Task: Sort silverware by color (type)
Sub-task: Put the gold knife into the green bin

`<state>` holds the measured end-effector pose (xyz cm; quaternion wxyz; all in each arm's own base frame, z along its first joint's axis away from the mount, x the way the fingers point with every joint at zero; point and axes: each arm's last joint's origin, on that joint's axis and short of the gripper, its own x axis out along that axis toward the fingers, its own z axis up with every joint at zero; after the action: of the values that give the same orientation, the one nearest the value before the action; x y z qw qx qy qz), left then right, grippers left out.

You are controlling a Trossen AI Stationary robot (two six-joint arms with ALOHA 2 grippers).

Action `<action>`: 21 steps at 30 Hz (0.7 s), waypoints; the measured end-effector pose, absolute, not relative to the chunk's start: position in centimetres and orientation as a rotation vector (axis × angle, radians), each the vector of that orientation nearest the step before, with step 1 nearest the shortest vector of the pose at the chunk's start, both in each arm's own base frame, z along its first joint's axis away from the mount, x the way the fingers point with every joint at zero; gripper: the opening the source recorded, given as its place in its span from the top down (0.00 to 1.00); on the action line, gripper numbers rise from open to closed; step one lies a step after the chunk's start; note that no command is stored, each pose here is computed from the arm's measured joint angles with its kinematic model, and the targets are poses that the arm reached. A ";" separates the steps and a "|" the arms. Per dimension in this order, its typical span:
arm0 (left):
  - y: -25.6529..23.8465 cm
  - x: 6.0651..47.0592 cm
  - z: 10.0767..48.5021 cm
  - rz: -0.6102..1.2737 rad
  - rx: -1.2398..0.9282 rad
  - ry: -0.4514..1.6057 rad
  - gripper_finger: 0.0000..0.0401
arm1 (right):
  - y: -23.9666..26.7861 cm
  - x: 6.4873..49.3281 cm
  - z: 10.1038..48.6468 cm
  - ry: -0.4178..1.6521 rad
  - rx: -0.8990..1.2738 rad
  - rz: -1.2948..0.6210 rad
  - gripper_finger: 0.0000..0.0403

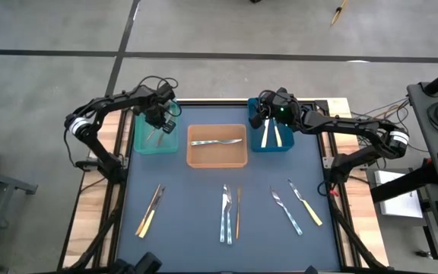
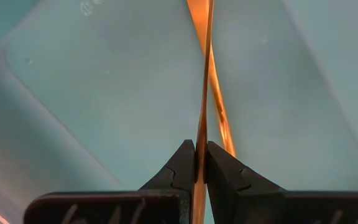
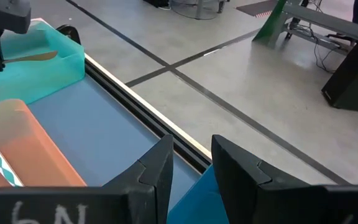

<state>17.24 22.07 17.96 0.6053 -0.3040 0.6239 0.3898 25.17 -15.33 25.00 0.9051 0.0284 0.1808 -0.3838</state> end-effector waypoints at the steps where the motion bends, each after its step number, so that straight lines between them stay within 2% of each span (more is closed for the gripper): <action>1: 22.1 17.3 17.9 0.900 -0.703 1.446 0.99 | -15.3 25.2 25.0 0.373 0.059 -0.793 0.75; 21: 22.4 17.1 17.5 0.893 -0.699 1.457 0.99 | -15.3 25.2 25.0 0.375 0.052 -0.792 0.75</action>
<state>17.06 22.44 17.54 0.6031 -0.3020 0.6294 0.3859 25.17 -15.33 25.01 0.9053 0.0254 0.1814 -0.3832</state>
